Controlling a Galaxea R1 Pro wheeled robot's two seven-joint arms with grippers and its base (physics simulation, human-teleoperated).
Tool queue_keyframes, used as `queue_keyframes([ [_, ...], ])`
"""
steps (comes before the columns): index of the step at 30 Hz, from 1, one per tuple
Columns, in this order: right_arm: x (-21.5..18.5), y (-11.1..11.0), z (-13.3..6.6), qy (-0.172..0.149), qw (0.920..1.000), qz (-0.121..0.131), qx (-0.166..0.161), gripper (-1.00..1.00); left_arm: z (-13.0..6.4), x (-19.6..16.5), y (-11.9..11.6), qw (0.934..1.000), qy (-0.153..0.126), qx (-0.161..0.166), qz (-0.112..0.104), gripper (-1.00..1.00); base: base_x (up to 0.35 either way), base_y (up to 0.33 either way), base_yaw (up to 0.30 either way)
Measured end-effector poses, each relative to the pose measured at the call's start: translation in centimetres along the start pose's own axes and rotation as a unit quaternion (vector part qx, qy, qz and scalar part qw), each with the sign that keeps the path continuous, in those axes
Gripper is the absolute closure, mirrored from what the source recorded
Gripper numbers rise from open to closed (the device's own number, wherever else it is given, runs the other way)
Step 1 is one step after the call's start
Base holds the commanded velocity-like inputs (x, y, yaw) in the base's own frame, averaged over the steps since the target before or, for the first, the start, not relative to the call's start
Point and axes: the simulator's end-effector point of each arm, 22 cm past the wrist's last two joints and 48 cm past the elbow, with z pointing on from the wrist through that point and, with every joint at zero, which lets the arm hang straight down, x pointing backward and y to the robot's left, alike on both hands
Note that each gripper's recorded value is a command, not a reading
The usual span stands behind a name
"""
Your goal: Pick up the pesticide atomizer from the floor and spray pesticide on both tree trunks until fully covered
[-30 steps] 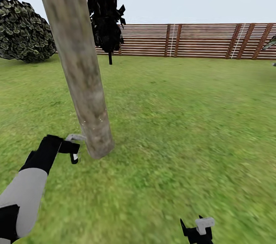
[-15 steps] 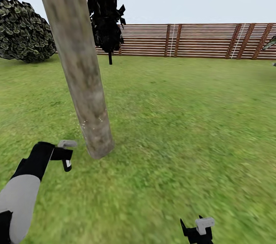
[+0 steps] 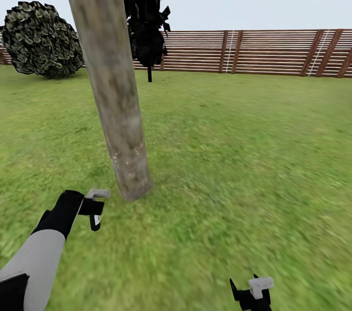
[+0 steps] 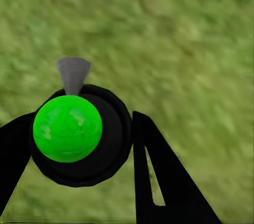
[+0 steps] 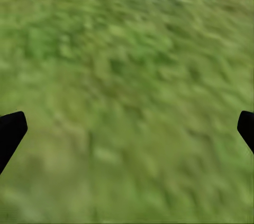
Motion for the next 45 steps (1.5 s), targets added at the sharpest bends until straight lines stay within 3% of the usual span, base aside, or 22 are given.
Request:
queue_keyframes([
  [1, 0.0, 0.0, 0.0, 0.0, 1.0, 0.0, 0.0, -1.0, 0.1, 0.3, 0.3, 1.0, 0.002, -0.008, 0.0, 1.0, 0.231, -0.156, 0.015],
  [2, 0.0, -0.1, 0.0, 0.0, 1.0, -0.001, 0.0, -1.0, 0.4, 1.4, 2.0, 0.999, 0.011, -0.044, 0.002, 1.0, 0.235, -0.16, 0.008],
  [5, -0.1, -0.1, 0.0, -0.001, 1.0, -0.001, 0.001, -1.0, 0.8, 2.3, 2.8, 0.998, 0.009, -0.063, -0.005, 1.0, 0.238, -0.162, 0.003],
  [8, -0.1, -0.1, 0.0, -0.001, 1.0, 0.0, 0.001, -1.0, 1.3, 2.5, 2.0, 0.9986, -0.013, -0.049, -0.016, 1.0, 0.224, -0.14, 0.0],
  [15, 0.0, -0.1, 0.0, -0.001, 1.0, 0.0, 0.001, -1.0, 2.2, 4.2, 0.7, 0.9991, -0.007, -0.03, -0.031, 1.0, 0.038, -0.018, 0.127],
  [19, 0.0, -0.1, 0.0, 0.0, 1.0, 0.0, 0.001, -1.0, 3.2, 6.1, 0.0, 0.9993, 0.009, -0.02, -0.031, 1.0, 0.001, -0.04, 0.272],
  [22, 0.0, -0.1, 0.0, -0.001, 1.0, -0.001, 0.0, -1.0, 3.8, 6.1, -0.4, 0.9997, -0.008, -0.014, -0.021, 1.0, -0.122, -0.175, 0.277],
  [35, -0.1, -0.1, 0.0, -0.001, 1.0, -0.001, 0.0, -1.0, 3.9, 5.8, -0.9, 0.9996, -0.015, -0.011, -0.019, 1.0, -0.07, -0.251, 0.051],
  [39, 0.0, -0.1, 0.0, 0.0, 1.0, -0.001, 0.0, -1.0, 3.8, 5.8, -0.4, 0.9989, -0.019, -0.01, -0.042, 1.0, 0.072, -0.274, 0.0],
  [45, 0.0, 0.0, 0.0, 0.0, 1.0, 0.0, 0.0, -1.0, 3.8, 5.9, -0.4, 0.9986, -0.02, -0.008, -0.048, 1.0, 0.128, -0.267, 0.0],
])
